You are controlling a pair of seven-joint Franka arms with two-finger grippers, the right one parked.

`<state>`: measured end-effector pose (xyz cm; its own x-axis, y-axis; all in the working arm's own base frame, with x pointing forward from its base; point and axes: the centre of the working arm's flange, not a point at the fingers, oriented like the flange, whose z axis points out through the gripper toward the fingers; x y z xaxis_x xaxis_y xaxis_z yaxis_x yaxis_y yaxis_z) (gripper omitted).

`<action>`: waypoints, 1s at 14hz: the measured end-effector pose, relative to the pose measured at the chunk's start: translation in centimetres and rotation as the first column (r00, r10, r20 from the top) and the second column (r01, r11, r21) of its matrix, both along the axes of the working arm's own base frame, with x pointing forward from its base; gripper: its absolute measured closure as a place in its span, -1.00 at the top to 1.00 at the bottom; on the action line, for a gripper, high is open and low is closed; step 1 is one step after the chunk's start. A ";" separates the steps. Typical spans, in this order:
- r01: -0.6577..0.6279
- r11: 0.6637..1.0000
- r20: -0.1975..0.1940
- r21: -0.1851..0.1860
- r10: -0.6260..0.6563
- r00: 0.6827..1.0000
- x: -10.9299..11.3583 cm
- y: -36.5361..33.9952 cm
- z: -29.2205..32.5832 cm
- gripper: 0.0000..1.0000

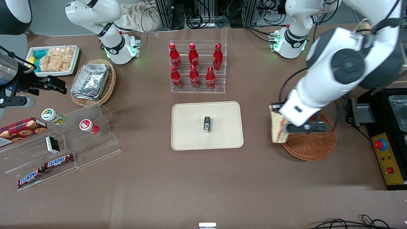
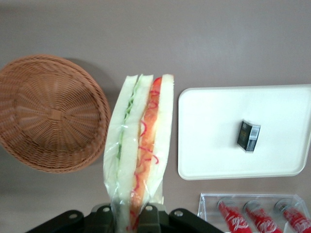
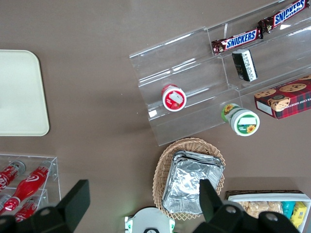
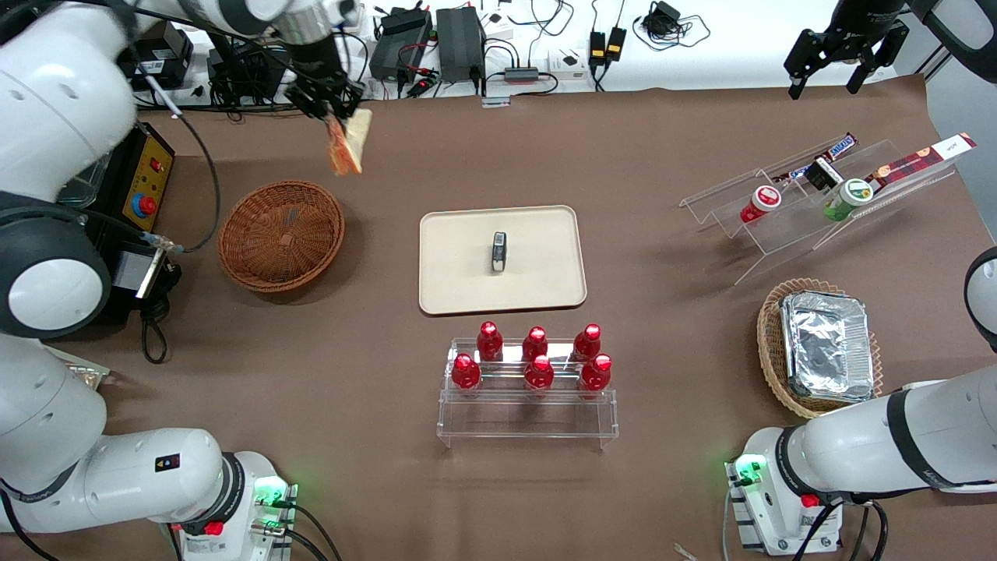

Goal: Place sandwich from basket to tray
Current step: 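Carry the sandwich over the cream tray and lower it beside the black box, then open the left gripper and raise it back toward the basket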

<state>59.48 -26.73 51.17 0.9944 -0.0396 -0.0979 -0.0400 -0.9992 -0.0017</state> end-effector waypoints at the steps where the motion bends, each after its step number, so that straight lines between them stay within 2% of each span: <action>1: 0.022 1.000 0.004 0.022 -0.022 1.000 0.1 -1.8 -2.0 -0.68; 3: 0.019 1.000 0.004 0.015 -0.019 1.000 0.1 -5.5 -6.6 -0.68; 7: -0.023 0.997 0.008 -0.071 0.023 1.000 -0.6 -10.1 -16.0 -0.68; 9: -0.053 0.994 -0.007 -0.099 0.052 0.999 -1.1 -10.8 -20.2 -0.68; 11: -0.076 0.992 -0.044 -0.097 0.072 0.996 -2.1 -12.0 -23.4 -0.68; 14: -0.102 0.992 -0.088 -0.070 0.096 0.991 -4.0 -13.5 -25.8 -0.68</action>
